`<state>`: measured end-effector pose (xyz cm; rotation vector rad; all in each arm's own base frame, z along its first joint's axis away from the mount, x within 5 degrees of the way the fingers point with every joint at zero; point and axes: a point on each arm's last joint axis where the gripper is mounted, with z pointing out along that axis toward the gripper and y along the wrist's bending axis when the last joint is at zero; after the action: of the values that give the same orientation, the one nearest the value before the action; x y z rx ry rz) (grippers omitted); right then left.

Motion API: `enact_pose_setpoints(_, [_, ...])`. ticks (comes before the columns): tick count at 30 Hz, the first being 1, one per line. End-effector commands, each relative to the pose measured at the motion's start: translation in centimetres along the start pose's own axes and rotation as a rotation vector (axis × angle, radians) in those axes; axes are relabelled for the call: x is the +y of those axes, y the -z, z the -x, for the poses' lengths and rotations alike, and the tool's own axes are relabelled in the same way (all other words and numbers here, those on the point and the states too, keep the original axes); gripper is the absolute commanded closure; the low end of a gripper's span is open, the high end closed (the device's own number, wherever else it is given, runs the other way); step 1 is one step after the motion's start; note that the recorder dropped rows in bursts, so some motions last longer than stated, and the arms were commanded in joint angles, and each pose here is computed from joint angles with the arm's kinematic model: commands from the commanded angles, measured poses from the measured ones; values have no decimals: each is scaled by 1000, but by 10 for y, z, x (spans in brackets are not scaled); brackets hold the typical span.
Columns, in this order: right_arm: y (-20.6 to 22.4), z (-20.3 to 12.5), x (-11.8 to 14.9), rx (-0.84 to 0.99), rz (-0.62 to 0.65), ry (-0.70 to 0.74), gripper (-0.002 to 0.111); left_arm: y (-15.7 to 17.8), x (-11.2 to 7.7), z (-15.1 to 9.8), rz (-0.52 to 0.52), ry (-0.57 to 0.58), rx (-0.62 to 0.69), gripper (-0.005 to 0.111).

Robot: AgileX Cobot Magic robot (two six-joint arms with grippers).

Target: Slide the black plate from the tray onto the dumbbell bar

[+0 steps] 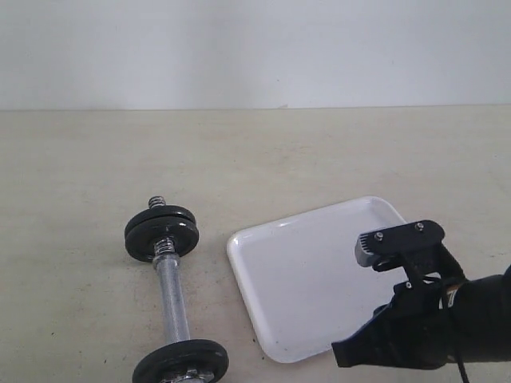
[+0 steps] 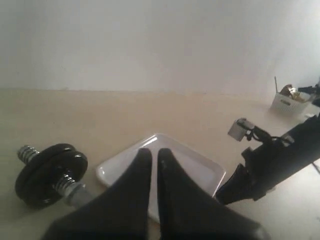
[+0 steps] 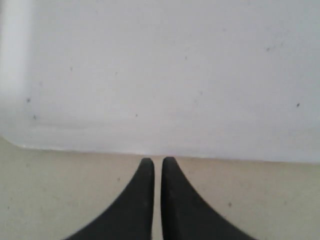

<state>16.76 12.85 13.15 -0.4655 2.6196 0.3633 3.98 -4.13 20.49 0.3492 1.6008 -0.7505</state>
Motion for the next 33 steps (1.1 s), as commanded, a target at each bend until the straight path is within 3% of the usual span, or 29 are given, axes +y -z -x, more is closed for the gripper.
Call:
enact_pose_setpoints(1, [1,13,-4,-151,-45,44,108,0,3,-2,26,-103,7,102])
enact_pose_setpoints(7, [8,37,-4,-420,-76,170,108,0,5,-1,52,-128,3,102])
enact_pose_setpoints(12, [0,50,10,-646,63,242,108,-2,6,-4,57,-154,44,102])
enact_pose_setpoints(18, [-45,38,7,-575,96,179,108,-8,10,-5,92,-132,92,102])
enact_pose_setpoints(26, [-51,34,6,-544,96,171,108,-10,10,-7,91,-106,115,102])
enact_pose_setpoints(33, [-51,34,6,-544,93,165,108,-9,5,-9,51,50,133,102])
